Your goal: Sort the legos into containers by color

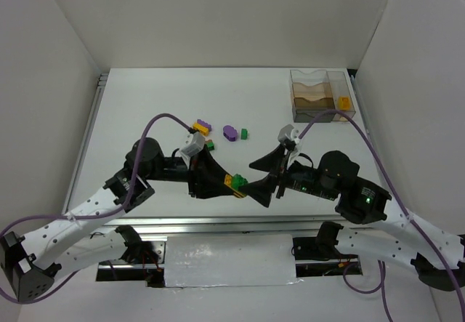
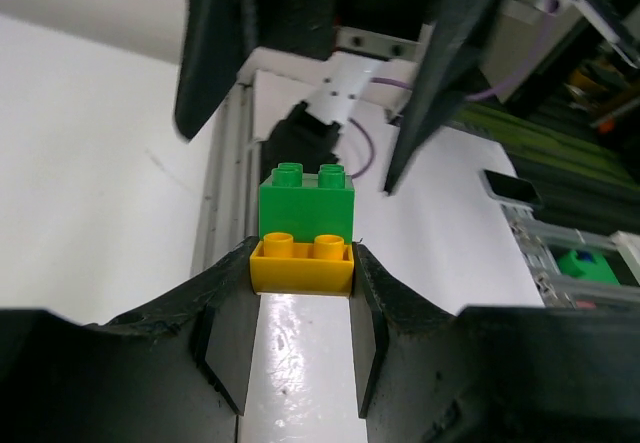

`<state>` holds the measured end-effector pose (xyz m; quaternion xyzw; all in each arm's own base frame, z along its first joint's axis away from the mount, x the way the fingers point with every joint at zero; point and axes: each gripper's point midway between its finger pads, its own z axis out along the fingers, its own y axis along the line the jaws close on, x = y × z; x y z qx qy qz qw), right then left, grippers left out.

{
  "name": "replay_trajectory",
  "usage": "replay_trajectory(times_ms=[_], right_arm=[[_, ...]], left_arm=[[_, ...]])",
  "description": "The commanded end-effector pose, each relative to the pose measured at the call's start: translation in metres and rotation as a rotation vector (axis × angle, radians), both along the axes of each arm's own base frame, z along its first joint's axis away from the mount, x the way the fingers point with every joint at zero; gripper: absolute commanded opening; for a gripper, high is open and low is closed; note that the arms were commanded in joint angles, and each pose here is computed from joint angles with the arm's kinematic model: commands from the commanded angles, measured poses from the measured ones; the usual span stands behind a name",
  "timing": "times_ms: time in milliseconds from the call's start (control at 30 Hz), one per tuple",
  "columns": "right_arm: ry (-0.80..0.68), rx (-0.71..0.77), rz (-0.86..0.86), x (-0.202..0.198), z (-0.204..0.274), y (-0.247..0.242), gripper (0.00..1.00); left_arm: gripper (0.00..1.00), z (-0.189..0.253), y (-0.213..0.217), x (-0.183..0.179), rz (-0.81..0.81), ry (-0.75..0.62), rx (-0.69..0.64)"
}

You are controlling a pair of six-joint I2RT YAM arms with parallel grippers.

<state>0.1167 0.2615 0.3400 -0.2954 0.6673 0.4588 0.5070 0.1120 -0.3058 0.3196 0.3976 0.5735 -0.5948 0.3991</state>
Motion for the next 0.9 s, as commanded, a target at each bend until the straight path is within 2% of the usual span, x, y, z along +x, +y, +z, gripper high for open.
replay_trajectory(times_ms=[0,67,167,233,333,367,400,433,500,600,733,867], right_arm=[[-0.020,-0.085,0.190,-0.023,-0.007,0.015,0.84],[0.003,-0.096,0.274,-0.036,-0.009,0.019,0.78],[0.021,-0.080,0.324,-0.043,-0.009,0.025,0.77],[0.018,-0.075,0.345,-0.045,-0.008,0.028,0.69],[0.015,-0.078,0.353,-0.046,-0.008,0.029,0.45],[0.012,-0.081,0.340,-0.043,-0.008,0.028,0.32],[0.012,-0.087,0.330,-0.042,-0.010,0.027,0.31],[0.011,-0.093,0.321,-0.041,-0.012,0.027,0.31],[0.009,-0.099,0.287,-0.036,-0.013,0.024,0.66],[0.003,-0.109,0.246,-0.032,-0.014,0.017,0.86],[-0.015,-0.094,0.229,-0.032,-0.005,0.010,0.83],[-0.002,-0.114,0.233,-0.031,-0.009,0.012,0.65]], left_arm=[[0.00,0.029,0.010,-0.032,-0.154,-0.103,-0.087],[0.00,0.031,0.012,-0.036,-0.165,-0.101,-0.082],[0.00,0.032,0.013,-0.036,-0.162,-0.096,-0.075],[0.00,0.030,0.012,-0.036,-0.166,-0.089,-0.069],[0.00,0.026,0.009,-0.033,-0.162,-0.075,-0.055],[0.00,0.026,0.008,-0.030,-0.151,-0.068,-0.049],[0.00,0.025,0.007,-0.029,-0.148,-0.067,-0.045],[0.00,0.024,0.007,-0.028,-0.145,-0.064,-0.040],[0.00,0.023,0.007,-0.029,-0.149,-0.065,-0.034],[0.00,0.019,0.006,-0.027,-0.147,-0.060,-0.022],[0.00,0.016,0.004,-0.024,-0.138,-0.053,-0.012],[0.00,0.015,0.004,-0.025,-0.143,-0.060,-0.012]])
